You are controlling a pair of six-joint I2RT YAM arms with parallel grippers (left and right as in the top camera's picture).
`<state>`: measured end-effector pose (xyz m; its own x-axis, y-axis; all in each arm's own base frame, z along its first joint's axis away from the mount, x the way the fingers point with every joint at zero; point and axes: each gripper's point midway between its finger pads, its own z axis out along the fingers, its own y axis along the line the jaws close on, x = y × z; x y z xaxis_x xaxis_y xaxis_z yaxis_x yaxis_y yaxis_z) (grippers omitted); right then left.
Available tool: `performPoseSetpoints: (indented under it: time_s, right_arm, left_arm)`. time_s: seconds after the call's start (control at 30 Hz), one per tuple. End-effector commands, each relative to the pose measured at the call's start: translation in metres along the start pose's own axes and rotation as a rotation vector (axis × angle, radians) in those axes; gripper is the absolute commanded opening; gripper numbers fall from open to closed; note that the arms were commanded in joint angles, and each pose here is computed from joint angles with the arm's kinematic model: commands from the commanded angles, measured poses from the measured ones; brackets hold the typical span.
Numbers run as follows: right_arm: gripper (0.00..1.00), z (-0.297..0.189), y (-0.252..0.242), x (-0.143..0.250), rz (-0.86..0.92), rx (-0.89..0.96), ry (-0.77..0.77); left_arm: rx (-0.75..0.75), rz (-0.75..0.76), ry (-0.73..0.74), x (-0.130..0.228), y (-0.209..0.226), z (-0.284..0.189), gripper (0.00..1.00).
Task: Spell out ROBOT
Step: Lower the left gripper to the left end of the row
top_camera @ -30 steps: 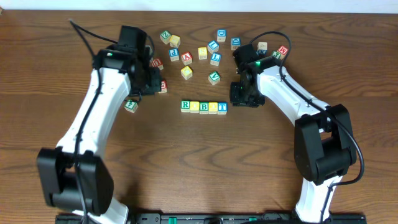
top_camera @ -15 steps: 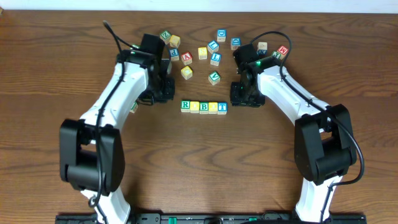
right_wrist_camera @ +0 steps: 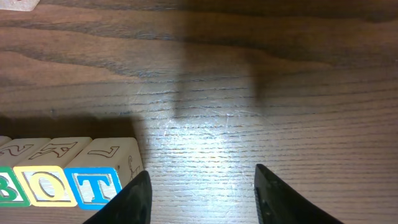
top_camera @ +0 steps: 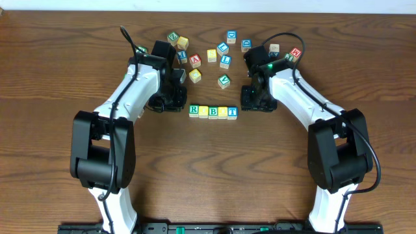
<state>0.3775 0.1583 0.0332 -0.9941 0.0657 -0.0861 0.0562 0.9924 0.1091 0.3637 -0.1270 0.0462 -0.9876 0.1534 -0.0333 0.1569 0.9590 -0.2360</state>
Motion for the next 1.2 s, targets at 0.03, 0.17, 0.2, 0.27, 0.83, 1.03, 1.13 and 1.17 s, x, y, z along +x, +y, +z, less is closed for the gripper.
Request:
performPoseSetpoints:
  time_s: [0.03,0.17,0.2,0.27,0.83,1.03,1.13,1.17]
  right_arm:
    - [0.50,-0.014,0.002,-0.009,-0.005,-0.009,-0.043]
    - [0.50,-0.014,0.002,-0.010,-0.005,-0.009,-0.043]
    - [0.51,-0.014,0.001,-0.010,-0.005,-0.009,-0.044]
    - [0.51,-0.014,0.001,-0.010,-0.005,-0.007,-0.046]
    - [0.51,-0.014,0.001,-0.010,-0.005,-0.007,-0.046]
    - [0.51,-0.014,0.001,-0.010,-0.005,-0.007,-0.045]
    - [0.51,-0.014,0.001,-0.010,-0.005,-0.007,-0.045]
    - [0.51,-0.014,0.001,-0.010,-0.005,-0.007,-0.045]
  left_arm:
    - [0.014,0.022,0.043,0.007,0.000,0.013,0.08]
    - [0.014,0.021,0.046,0.007,0.001,0.014,0.07]
    - [0.014,0.021,0.046,0.007,0.001,0.014,0.08]
    - [0.014,0.022,0.047,0.007,0.000,0.014,0.08]
    - [0.042,0.123,0.049,0.009,-0.021,0.019,0.08]
    - [0.043,0.126,0.035,0.006,-0.021,0.020,0.08]
    - [0.041,0.127,0.027,0.005,-0.020,0.023,0.08]
    - [0.040,0.124,0.027,0.005,-0.020,0.025,0.08]
